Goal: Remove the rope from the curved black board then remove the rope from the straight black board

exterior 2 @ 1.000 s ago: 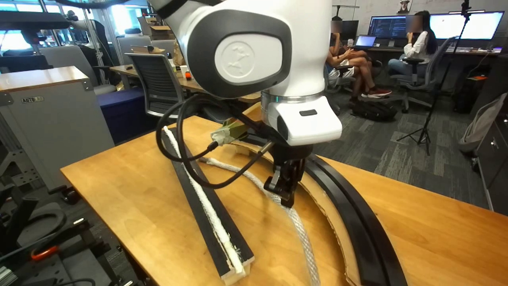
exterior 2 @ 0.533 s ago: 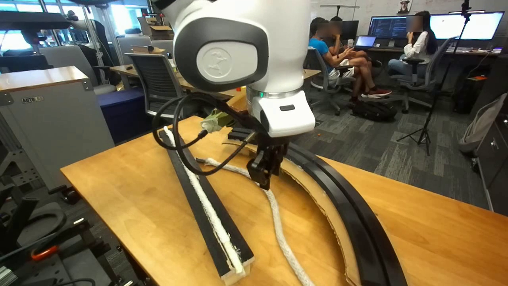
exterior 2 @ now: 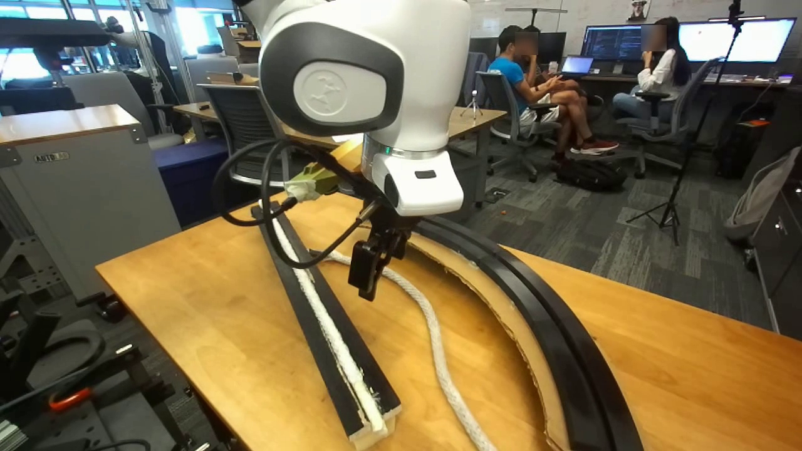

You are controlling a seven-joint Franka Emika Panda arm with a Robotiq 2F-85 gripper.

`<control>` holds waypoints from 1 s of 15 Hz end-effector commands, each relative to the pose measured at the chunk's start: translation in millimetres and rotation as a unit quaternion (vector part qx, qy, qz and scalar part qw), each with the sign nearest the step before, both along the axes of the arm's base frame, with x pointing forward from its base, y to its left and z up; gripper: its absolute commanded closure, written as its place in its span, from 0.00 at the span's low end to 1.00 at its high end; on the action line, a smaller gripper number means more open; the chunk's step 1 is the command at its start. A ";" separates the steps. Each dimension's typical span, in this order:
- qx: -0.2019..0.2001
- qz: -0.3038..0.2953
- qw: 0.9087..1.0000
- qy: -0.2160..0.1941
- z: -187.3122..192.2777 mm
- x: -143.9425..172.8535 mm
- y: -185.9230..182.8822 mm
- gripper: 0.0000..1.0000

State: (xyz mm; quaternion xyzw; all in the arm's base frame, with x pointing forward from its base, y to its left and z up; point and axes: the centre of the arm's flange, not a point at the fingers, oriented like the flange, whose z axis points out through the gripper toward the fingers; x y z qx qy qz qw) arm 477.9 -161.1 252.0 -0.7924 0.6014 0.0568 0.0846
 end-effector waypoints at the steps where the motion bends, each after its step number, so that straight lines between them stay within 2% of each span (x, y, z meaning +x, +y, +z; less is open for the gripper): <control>1: 0.001 0.003 1.000 0.001 -1.4 -1.3 0.7 0.00; 3: -0.002 0.001 1.000 0.000 -3.8 -3.9 1.7 0.00; 11: -0.025 -0.004 0.999 0.043 -52.2 -40.7 31.1 0.00; 15: -0.040 -0.007 0.998 0.053 -63.3 -48.8 44.5 0.00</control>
